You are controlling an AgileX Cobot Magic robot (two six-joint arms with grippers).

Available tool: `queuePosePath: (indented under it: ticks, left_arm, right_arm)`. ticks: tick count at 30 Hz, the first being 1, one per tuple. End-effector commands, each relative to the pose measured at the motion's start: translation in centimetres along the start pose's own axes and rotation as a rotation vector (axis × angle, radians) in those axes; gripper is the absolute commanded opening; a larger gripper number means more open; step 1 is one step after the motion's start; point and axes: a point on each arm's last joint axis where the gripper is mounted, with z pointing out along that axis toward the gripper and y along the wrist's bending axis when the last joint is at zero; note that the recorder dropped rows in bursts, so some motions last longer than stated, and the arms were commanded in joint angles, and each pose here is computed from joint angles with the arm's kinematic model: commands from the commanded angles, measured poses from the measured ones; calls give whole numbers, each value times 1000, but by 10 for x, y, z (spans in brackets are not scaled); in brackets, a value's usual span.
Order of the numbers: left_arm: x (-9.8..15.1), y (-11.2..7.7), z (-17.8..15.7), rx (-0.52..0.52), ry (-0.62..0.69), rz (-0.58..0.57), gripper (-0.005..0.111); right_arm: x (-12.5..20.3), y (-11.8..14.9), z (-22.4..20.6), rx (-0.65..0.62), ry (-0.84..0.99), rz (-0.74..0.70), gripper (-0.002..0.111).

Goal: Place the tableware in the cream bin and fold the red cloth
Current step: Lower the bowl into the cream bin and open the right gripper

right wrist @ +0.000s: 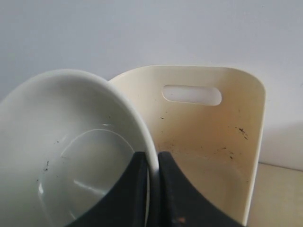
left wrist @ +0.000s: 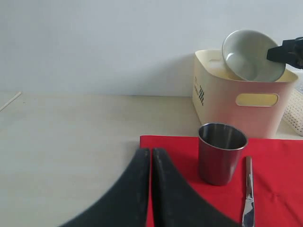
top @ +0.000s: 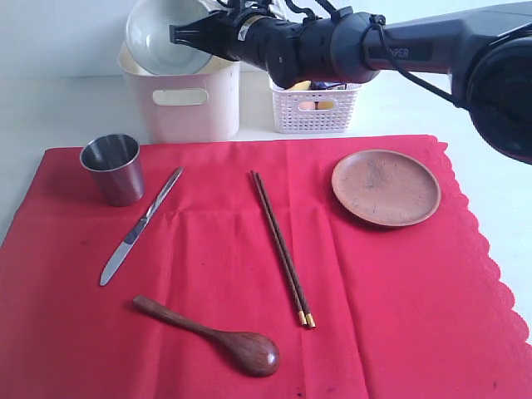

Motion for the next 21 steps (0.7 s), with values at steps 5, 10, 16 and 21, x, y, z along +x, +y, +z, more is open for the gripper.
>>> queuePosePath:
  ticks: [5, 10, 16, 21]
  left_arm:
    - [-1, 0, -1, -1, -7, -7, 4]
    - [-1, 0, -1, -1, -7, -7, 4]
    - [-1, 0, -1, -1, -7, -7, 4]
    - [-1, 0, -1, -1, -7, -7, 4]
  right_arm:
    - [-8, 2, -1, -11, -51, -15, 0]
    - [-8, 2, -1, -11, -51, -15, 3]
    - [-8, 2, -1, -11, -51, -15, 23]
    - [-8, 2, -1, -12, -51, -47, 38]
